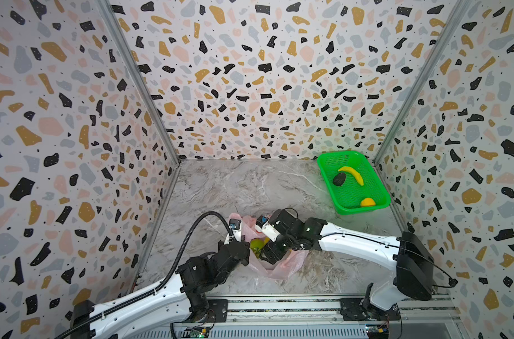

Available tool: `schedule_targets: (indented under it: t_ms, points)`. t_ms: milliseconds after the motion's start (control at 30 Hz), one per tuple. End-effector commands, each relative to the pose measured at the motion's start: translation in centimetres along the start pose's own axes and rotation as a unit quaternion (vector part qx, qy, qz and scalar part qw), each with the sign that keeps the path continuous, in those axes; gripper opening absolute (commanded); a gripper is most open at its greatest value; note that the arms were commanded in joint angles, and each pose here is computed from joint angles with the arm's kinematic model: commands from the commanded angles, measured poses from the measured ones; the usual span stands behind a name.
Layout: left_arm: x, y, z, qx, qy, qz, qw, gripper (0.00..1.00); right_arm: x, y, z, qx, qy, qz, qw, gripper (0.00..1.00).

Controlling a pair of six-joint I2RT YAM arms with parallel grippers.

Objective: Untie the knot of the plastic bag and take out the fruit
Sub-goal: Pick up the fruit from the plastic bag.

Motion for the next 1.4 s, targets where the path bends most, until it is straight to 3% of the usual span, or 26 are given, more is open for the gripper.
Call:
schedule_targets:
  t_ms: [0,200,400,1000,1200,1367]
  points:
    - [0.1,-0.4,-0.1,-0.004,0.003,-0.015,1.000,0.00,-1.0,-1.6,-0.3,-0.012,-0.016,0.050,0.999,0.82]
    - [0.1,-0.2,0.3,-0.015,0.017,-0.041,0.999,0.00,-2.4,-1.1,-1.3,-0.005,-0.050,0.020,0.999,0.87]
    - [-0.2,0.5,0.3,-0.023,0.026,-0.087,0.996,0.00,-3.8,-0.8,-1.6,0.005,-0.047,0.005,0.999,0.94]
    - [0.8,1.3,-0.1,0.017,-0.010,-0.068,0.997,0.00,-7.7,-0.6,-2.2,0.013,-0.091,-0.022,0.996,0.90]
    - [0.5,1.0,0.1,0.012,-0.004,-0.066,0.998,0.00,-8.6,-0.5,-2.3,0.014,-0.096,-0.010,0.995,0.80]
    - [0.5,1.1,0.1,0.013,-0.006,-0.065,0.998,0.00,-7.4,-0.6,-2.3,0.012,-0.106,0.000,0.994,0.63]
Point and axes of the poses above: each gripper's point midway between its finger pads, its own x axis back along the fingers, its own y axis along the line the jaws close on, z = x × y, the point moved 4 cm from there along x, back along the fingers
